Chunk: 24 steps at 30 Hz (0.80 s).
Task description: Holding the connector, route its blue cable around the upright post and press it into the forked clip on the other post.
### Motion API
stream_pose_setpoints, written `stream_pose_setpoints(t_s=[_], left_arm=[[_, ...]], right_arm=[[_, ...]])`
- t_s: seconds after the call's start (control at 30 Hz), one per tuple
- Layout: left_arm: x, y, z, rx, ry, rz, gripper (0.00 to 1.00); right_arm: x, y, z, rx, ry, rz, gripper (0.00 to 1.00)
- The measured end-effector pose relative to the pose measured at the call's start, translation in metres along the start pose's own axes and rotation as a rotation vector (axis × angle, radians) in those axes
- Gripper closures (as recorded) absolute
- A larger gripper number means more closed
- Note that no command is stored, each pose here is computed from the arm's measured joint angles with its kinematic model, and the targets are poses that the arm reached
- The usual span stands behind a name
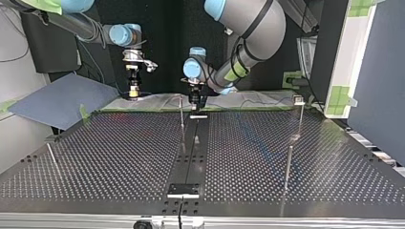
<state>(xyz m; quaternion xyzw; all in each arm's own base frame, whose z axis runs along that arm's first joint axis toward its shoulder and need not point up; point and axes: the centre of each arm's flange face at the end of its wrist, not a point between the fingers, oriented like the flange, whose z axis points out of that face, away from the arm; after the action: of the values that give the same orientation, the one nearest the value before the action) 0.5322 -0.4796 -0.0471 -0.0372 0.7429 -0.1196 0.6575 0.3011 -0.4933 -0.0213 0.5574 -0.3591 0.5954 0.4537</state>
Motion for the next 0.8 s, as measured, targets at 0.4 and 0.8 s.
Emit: stream_pose_setpoints(t_s=[0.4, 0.8], left_arm=[[0.001, 0.001, -0.008, -0.076, -0.009, 0.015, 1.0], [-0.006, -0.005, 0.0, -0.044, -0.023, 0.023, 1.0]], right_arm=[[-0.002, 0.013, 0.002, -0.027, -0.003, -0.002, 1.0], [-0.002, 0.012, 0.005, -0.011, 0.008, -0.004, 1.0]])
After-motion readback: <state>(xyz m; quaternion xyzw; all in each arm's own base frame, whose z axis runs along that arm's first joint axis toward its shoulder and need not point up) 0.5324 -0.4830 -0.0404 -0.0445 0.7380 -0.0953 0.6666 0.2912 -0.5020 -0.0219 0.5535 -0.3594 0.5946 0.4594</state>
